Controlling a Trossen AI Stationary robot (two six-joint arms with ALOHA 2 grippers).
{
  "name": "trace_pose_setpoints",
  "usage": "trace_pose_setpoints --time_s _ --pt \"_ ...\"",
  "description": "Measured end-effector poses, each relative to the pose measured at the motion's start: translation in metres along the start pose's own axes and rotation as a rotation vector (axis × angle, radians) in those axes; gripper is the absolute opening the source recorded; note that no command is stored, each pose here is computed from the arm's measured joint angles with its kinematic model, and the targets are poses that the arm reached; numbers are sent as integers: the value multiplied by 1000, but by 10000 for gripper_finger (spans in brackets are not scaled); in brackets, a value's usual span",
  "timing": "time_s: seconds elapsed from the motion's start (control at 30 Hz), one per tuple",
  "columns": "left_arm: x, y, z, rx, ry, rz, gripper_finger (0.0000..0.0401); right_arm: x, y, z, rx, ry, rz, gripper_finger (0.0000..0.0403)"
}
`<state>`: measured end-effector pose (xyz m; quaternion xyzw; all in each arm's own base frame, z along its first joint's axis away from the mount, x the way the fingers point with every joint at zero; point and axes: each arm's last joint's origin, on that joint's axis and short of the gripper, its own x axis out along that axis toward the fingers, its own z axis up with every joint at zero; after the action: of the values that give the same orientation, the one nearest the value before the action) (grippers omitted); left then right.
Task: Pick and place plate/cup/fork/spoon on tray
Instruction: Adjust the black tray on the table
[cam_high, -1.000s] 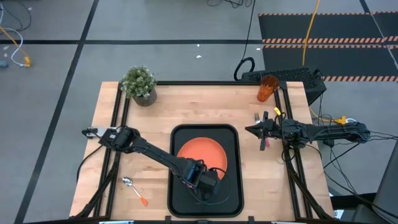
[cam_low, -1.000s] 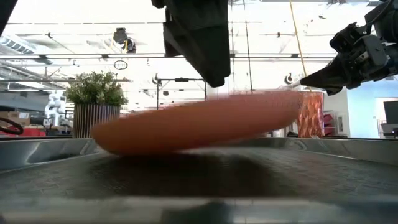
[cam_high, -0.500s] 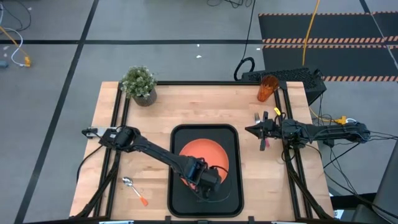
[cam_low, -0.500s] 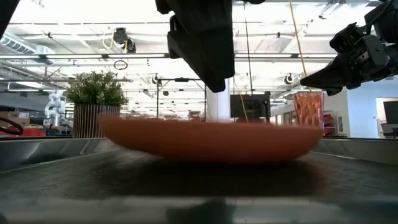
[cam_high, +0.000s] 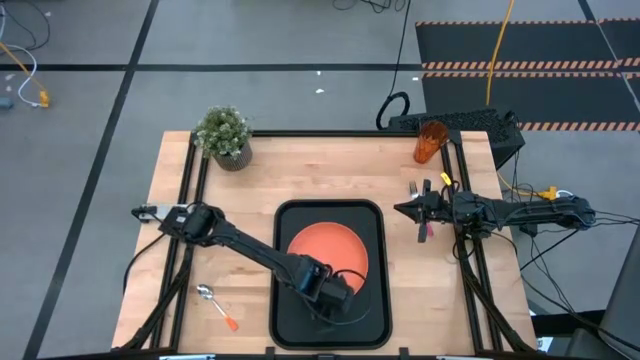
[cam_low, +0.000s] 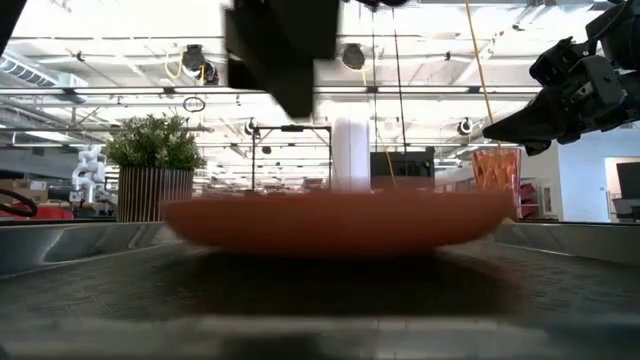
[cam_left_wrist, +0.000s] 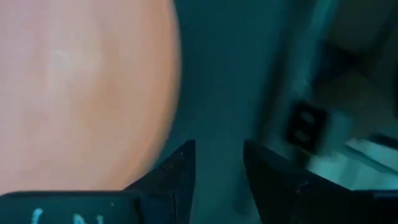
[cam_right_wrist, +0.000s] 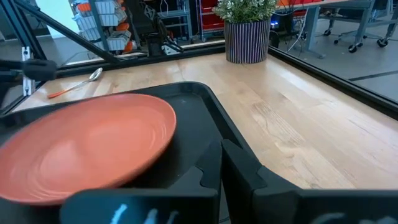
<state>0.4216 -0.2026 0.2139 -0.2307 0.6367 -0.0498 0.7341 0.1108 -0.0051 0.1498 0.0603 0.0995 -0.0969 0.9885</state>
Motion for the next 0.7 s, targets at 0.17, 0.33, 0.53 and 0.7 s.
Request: trace_pose_setpoints --time_s 0.17,0.33,0.53,0.7 --pt "2 -8 -8 -8 70 -65 136 0 0 0 0 1 0 0" --pt "3 -10 -13 -9 92 -48 136 0 0 2 -13 -23 1 0" --pt "1 -4 -9 -37 116 -55 136 2 1 7 -57 -48 5 2" --pt "-1 6 -13 -87 194 -6 136 8 1 2 -90 32 9 30"
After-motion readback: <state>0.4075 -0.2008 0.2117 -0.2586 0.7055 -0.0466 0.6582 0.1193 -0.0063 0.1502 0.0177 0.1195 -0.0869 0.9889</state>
